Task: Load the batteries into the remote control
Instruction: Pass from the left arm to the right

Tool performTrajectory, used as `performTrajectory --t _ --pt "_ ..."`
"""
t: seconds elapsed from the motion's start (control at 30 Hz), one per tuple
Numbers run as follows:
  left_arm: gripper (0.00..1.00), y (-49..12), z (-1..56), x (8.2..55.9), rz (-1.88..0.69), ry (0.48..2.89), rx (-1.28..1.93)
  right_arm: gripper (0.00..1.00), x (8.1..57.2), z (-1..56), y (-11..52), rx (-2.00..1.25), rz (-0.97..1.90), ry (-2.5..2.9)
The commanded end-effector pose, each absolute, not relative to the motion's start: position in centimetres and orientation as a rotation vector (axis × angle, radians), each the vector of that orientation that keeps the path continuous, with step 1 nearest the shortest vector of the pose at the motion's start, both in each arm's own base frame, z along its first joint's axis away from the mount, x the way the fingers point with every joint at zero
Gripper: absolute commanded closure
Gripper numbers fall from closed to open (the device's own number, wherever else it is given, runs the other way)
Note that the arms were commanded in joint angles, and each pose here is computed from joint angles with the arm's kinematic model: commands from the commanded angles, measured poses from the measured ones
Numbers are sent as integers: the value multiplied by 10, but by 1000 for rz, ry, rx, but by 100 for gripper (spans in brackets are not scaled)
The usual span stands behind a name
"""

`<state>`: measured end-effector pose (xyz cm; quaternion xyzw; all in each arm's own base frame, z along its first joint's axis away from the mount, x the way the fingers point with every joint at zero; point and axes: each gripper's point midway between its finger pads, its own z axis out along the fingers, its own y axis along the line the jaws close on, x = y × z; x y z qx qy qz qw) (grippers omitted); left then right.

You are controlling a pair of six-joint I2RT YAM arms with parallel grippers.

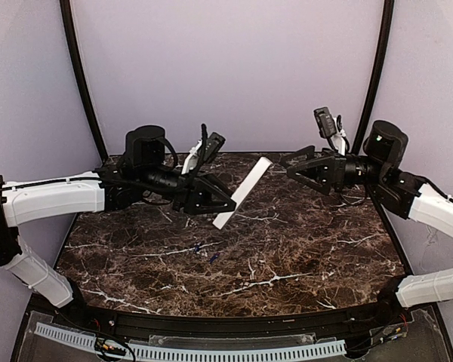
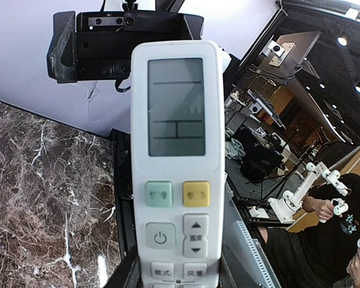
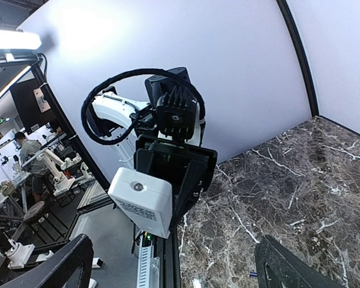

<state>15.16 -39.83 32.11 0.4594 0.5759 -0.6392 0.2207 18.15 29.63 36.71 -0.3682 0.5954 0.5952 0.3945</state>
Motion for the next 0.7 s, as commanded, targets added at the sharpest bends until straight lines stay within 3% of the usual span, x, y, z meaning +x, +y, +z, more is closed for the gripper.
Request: performTrajectory --t 0.0,0.67 --pt "87 -396 349 144 -1806 1485 1284 7 172 386 297 -934 1551 1471" --pt "87 -419 313 164 -1693 1657 1254 16 188 360 327 -818 1594 1665"
